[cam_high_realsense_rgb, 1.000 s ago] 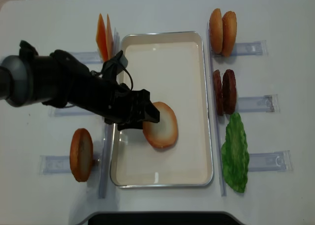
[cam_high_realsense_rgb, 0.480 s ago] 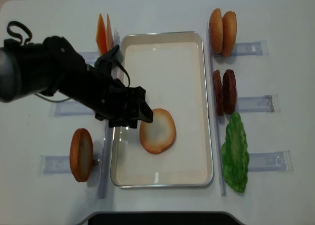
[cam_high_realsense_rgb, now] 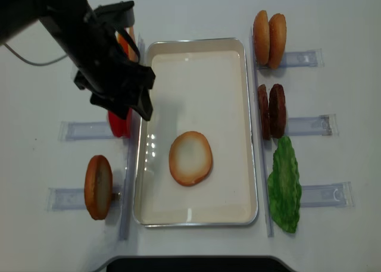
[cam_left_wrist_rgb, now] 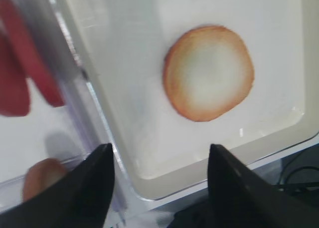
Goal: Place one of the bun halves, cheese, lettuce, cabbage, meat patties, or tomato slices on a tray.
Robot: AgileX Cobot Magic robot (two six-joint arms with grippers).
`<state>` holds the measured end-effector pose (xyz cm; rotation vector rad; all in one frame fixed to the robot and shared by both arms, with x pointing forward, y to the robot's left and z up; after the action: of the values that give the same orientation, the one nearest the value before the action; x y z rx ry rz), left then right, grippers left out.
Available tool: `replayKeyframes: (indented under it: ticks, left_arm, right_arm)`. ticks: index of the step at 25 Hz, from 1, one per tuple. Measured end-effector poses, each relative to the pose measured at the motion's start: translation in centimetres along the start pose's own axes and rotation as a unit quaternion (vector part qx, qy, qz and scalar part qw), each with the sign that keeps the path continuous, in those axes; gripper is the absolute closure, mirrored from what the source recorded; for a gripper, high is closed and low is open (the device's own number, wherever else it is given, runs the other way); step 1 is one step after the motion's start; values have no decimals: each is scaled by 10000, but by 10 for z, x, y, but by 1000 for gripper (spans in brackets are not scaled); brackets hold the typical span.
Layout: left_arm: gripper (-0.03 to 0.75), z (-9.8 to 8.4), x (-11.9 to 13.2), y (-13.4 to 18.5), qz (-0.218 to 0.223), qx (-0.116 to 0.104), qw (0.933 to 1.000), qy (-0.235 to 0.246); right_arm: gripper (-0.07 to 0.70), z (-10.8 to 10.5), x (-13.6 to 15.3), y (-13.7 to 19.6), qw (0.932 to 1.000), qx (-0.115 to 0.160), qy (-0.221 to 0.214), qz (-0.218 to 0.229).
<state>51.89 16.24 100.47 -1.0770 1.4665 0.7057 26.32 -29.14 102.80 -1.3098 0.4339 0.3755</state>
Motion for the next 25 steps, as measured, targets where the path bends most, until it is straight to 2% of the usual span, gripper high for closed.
replayKeyframes:
  ticks: [3,8,12,15,22,25]
  left_arm:
    - [262,15,-19,-7,-203,-112,9994,-247]
    - [262,44,-39,-3,-398,-445,9968,-527]
    - [262,71,-52,5,-463,-601,9918,-1027]
    - [262,84,-63,12,-548,-719,9880,-1252]
    - [262,94,-78,20,-620,-652,9814,-1694]
    - [262,92,-87,24,-722,-546,9797,-1786]
  right_arm:
    - [342,0,0,0,10000,0,0,0]
    - [342,0,0,0,10000,0,0,0]
    - [342,0,0,0,10000,0,0,0]
    - [342,0,0,0,10000,0,0,0]
    - [342,0,0,0,10000,0,0,0]
    - [342,0,0,0,10000,0,0,0]
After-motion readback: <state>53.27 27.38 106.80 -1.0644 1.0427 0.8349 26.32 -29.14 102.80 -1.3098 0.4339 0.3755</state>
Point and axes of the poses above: a point on each arm's last joint axis where the gripper is mounted, x pointing out along that axis toward the gripper, z along the wrist's bending axis when the last joint is at zero, y = z × x, the point moved 4 cm from there along x, pointing out along that axis toward the gripper, and after that the axes turned 13 degrees about x, right-handed, at the moved point
